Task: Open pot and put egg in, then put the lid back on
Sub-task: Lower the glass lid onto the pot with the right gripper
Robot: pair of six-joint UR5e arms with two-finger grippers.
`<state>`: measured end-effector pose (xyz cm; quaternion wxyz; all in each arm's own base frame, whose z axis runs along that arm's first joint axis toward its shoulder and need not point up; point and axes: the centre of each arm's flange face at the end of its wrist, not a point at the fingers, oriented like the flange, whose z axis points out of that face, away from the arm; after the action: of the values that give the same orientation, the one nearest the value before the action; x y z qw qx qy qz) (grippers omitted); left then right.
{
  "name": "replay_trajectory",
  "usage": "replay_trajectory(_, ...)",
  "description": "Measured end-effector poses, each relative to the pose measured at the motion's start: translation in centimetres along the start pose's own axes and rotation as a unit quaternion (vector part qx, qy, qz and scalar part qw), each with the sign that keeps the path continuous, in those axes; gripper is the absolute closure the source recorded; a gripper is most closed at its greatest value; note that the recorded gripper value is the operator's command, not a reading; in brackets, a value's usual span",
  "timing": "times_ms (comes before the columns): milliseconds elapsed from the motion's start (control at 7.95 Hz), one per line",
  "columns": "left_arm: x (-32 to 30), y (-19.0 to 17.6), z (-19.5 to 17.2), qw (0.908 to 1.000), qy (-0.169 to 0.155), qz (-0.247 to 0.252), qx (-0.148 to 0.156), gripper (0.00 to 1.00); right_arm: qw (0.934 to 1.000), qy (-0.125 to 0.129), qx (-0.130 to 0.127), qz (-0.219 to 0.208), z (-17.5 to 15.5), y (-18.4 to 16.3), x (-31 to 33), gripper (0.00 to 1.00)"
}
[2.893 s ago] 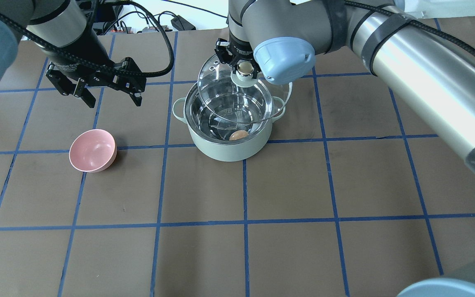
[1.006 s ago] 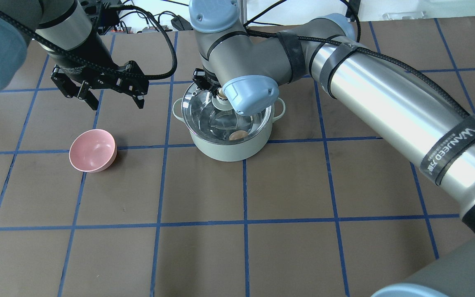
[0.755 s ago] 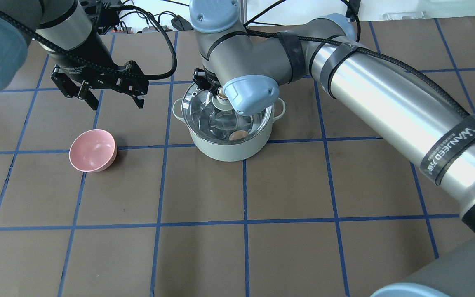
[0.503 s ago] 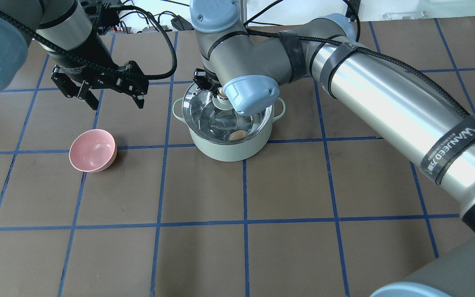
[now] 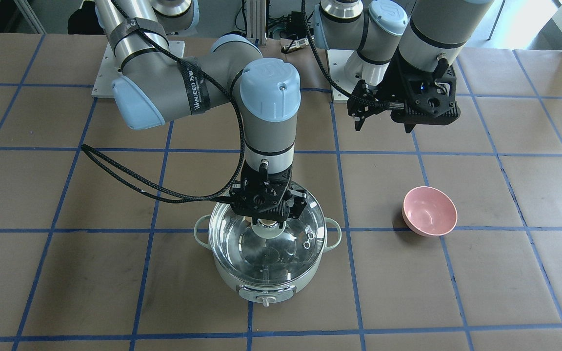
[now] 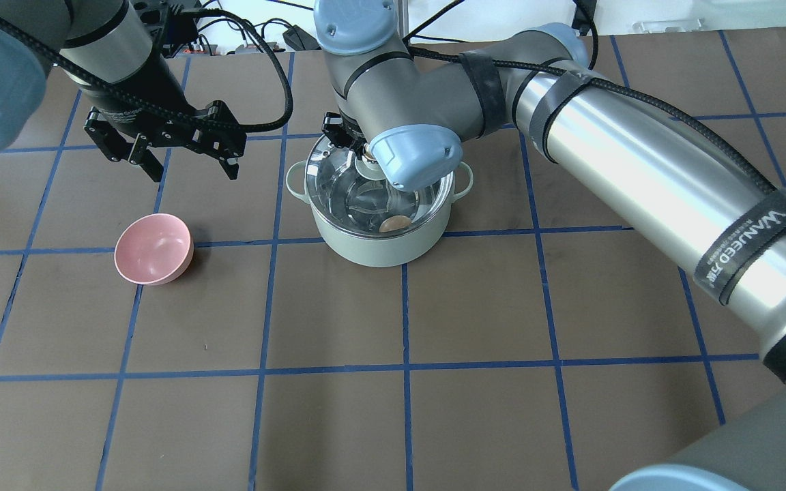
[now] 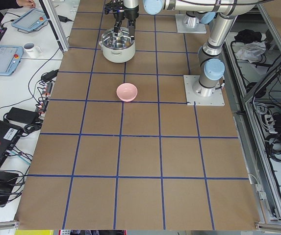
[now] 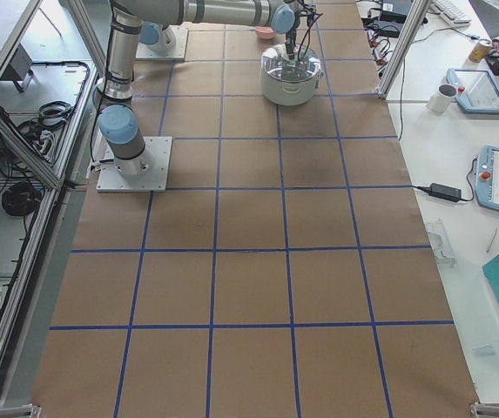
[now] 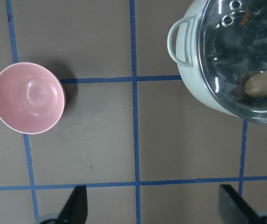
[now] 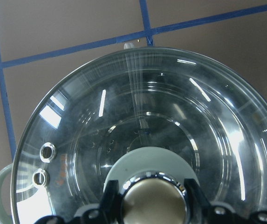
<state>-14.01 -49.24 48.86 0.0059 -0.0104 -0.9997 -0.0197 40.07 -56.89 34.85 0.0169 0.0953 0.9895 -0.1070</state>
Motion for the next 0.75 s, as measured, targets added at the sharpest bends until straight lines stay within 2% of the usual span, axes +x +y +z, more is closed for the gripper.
replay_trajectory(755,0.07,-0.11,0.14,1.0000,0.001,0.000,-0.001,0.00,0.9998,-0.010,0.017,0.004,-0.24,-0.61,0.05,0.65)
